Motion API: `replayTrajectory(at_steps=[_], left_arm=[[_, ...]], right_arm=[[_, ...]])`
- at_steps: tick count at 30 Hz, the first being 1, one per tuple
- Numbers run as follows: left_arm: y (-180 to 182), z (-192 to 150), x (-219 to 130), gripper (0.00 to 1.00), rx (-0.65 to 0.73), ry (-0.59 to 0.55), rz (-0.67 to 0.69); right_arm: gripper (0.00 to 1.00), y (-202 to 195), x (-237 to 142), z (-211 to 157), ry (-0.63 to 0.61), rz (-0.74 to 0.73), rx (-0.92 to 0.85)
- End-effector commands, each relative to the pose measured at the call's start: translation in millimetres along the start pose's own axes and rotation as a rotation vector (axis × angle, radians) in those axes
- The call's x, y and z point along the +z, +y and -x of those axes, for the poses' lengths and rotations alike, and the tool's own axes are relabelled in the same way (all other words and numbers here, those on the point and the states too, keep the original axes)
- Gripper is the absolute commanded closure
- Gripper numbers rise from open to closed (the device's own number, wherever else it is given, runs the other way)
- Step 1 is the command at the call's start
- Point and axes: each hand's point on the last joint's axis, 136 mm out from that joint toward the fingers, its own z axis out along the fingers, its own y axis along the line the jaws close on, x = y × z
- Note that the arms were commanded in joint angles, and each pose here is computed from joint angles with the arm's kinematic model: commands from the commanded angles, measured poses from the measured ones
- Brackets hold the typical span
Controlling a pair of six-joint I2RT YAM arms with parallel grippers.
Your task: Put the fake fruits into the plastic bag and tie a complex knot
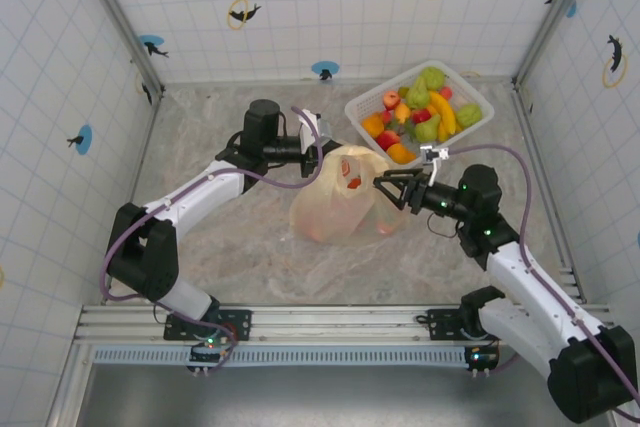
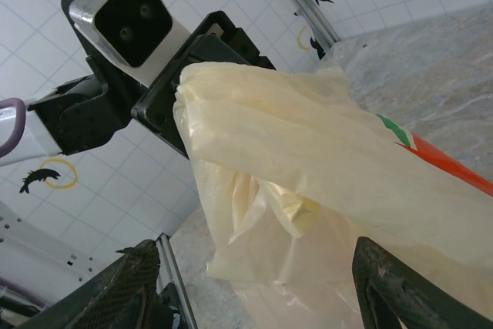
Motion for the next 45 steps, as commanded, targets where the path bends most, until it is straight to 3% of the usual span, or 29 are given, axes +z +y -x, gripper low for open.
replayTrajectory(at_steps=[1,14,18,26,34,45], left_arm=[[-1.1,10.0,1.9,1.00,0.004,-0.015,-0.018],[-1.1,9.9,2.0,1.00,0.007,-0.013,-0.018],[-0.3,9.7,1.7,1.00,0.006,-0.010,-0.013],[2.3,8.0,0.3,1.00,0.003,0.003,0.013],[11.9,5.8,-12.7,1.00,-0.007,0.043,0.131],[30.6,-5.5,-43.7,1.00,-0.078,0.076,0.363]], right_arm=[[0.33,23.5,2.8,30.9,-0.066,0.048,-0.122],[0.52,22.4,9.9,41.9,-0.048,0.004,-0.225],[0.64,17.8,8.3,38.5,-0.039,-0.023,-0.226],[1.00,7.8,2.9,37.5,-0.040,-0.096,-0.227],[1.00,-6.0,-17.4,30.1,-0.024,-0.211,-0.208],[1.00,-30.8,-40.9,-4.2,0.085,-0.356,-0.027]])
